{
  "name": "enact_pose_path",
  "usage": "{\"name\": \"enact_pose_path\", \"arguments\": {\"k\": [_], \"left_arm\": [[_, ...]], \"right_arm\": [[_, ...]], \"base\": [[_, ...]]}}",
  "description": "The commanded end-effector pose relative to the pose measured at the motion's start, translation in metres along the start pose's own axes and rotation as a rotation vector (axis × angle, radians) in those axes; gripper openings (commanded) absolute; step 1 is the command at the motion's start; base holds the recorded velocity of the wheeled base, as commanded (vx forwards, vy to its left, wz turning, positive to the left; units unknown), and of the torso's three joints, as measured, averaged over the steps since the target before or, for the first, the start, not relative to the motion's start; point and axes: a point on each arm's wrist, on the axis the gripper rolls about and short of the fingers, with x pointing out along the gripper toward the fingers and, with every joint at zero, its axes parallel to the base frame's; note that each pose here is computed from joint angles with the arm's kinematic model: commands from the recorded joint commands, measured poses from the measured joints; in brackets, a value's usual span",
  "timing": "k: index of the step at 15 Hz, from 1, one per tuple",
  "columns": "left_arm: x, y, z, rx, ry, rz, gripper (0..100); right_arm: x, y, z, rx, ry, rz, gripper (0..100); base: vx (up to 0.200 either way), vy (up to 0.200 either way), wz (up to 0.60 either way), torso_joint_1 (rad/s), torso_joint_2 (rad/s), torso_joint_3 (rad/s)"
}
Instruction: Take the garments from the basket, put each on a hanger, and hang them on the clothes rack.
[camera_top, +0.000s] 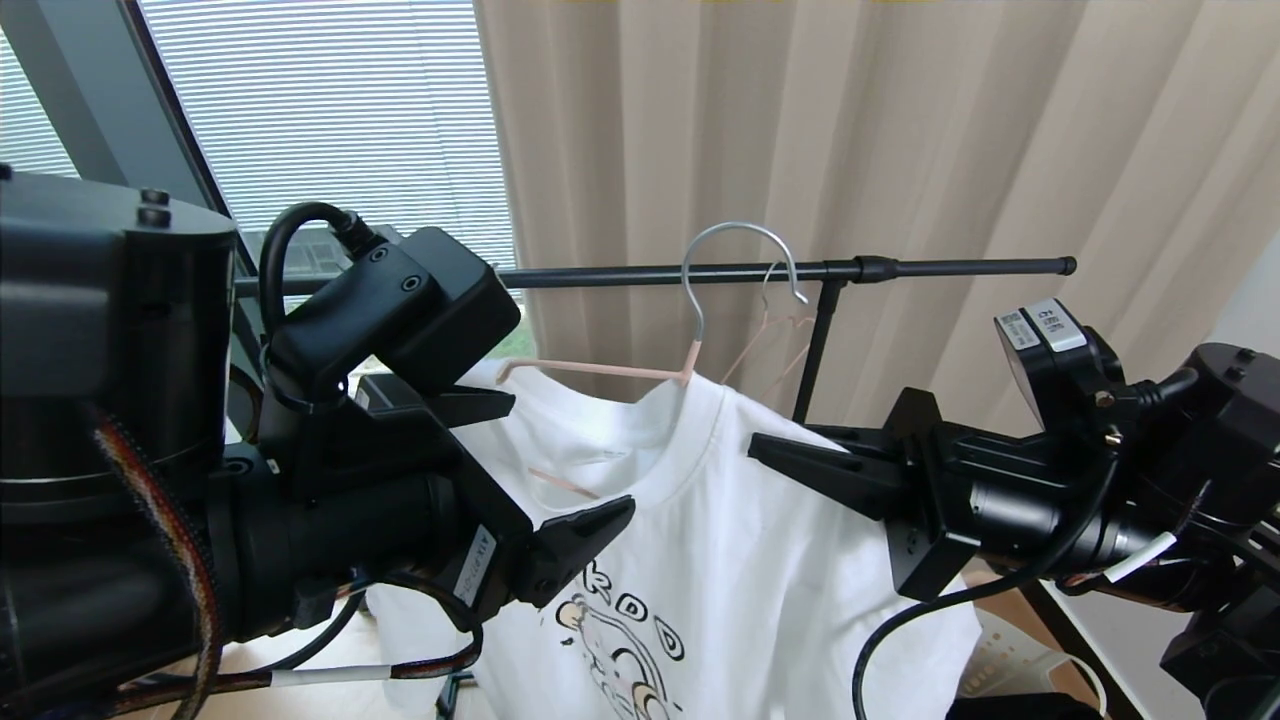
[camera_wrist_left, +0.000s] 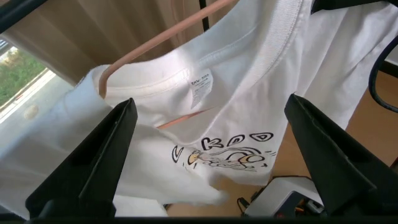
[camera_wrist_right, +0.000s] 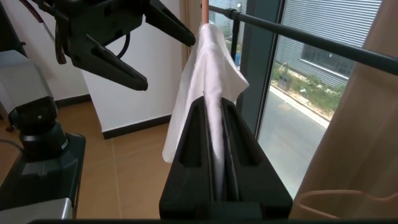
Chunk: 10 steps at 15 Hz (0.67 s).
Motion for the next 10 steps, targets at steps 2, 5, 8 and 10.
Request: {"name": "enact_pose_path", "arguments": {"k": [2,5,8,10], "left_arm": [[-0.003,0.001,-0.002,-0.004,-0.001,-0.002,100],[-0.005,0.001,-0.005,-0.005,0.002,-0.001,100],[-0.015,0.006,-0.014,-0.011,0.008,0.015,100],[-0.029,0.01,-0.021,-0.021,-0.006,0.017,100]], "right_arm": [[0.002,-0.002,-0.003,-0.006,-0.01,0.001,0],[0.004,-0.004,-0.007,-0.009,-0.013,0.002,0],[0.004,-0.004,-0.006,-0.01,-0.015,0.002,0],[0.003,-0.005,-0.006,-0.009,-0.015,-0.003,0]], "base": [[0.0,0.0,0.0,0.0,0.0,0.0],[0.0,0.0,0.0,0.0,0.0,0.0],[0.0,0.0,0.0,0.0,0.0,0.0],[0.0,0.0,0.0,0.0,0.0,0.0]]}}
